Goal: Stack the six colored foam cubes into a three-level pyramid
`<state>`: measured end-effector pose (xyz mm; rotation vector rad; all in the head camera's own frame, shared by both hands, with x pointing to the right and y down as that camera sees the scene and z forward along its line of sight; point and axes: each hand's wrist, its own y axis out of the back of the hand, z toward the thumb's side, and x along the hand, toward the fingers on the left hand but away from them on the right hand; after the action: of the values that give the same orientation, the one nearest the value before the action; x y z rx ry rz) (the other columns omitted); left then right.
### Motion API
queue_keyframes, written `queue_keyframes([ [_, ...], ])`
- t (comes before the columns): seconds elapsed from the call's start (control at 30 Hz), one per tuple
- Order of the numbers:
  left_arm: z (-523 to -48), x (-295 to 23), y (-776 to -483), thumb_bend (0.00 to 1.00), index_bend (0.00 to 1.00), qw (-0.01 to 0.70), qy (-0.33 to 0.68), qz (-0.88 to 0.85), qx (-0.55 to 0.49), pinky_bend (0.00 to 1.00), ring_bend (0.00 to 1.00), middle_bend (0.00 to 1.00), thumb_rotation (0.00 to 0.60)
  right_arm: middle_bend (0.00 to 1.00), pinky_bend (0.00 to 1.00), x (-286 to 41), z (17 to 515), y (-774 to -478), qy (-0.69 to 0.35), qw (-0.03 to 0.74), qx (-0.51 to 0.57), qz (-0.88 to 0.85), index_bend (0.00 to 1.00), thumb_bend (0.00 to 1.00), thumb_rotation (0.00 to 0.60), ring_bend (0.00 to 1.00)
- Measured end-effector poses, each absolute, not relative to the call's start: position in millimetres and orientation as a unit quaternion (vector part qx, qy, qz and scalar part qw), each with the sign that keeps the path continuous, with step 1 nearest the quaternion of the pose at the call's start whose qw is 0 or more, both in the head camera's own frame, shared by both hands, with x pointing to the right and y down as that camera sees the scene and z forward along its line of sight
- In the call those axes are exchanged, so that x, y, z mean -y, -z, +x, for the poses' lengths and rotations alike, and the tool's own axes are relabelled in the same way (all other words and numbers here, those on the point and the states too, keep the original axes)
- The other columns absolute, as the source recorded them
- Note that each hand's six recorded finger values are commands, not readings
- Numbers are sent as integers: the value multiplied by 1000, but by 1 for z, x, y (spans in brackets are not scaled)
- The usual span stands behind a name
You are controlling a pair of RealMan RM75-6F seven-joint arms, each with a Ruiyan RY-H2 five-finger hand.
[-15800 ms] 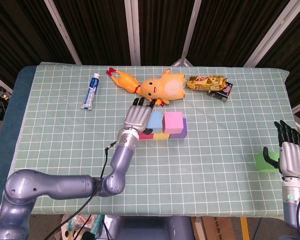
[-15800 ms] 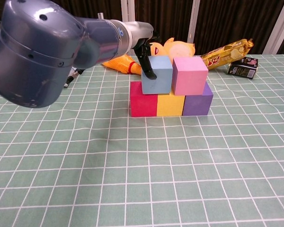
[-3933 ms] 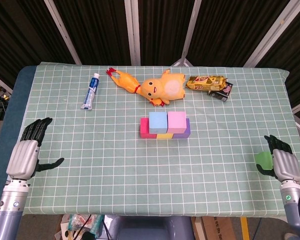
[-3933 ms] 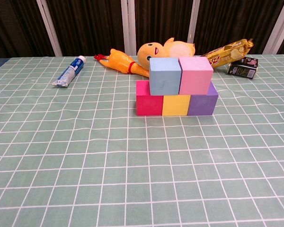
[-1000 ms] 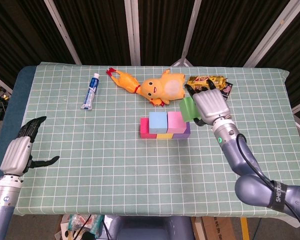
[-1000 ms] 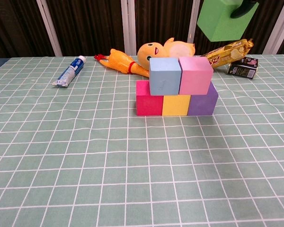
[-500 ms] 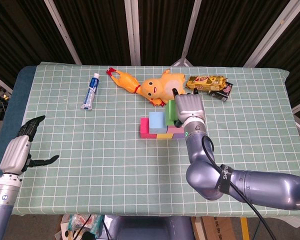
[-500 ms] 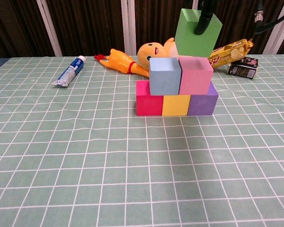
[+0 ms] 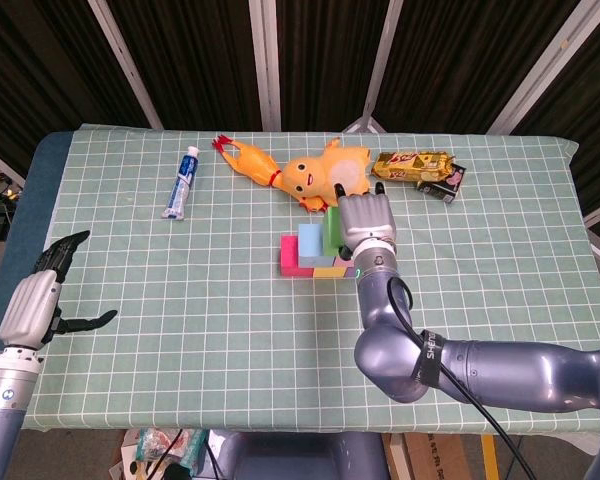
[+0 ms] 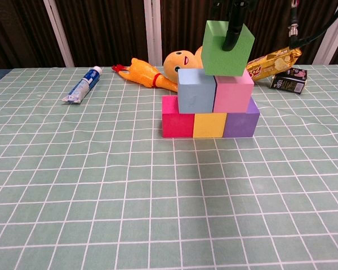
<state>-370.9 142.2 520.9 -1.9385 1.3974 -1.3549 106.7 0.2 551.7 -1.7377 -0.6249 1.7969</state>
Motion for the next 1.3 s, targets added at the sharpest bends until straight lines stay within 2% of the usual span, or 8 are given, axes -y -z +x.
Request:
queue_keyframes([
  [1.3, -375, -141, -522, 131, 0, 189, 487, -690, -501, 26, 5, 46, 600, 387, 0, 3, 97, -565, -684, 276, 224, -637, 0, 313, 600, 235],
])
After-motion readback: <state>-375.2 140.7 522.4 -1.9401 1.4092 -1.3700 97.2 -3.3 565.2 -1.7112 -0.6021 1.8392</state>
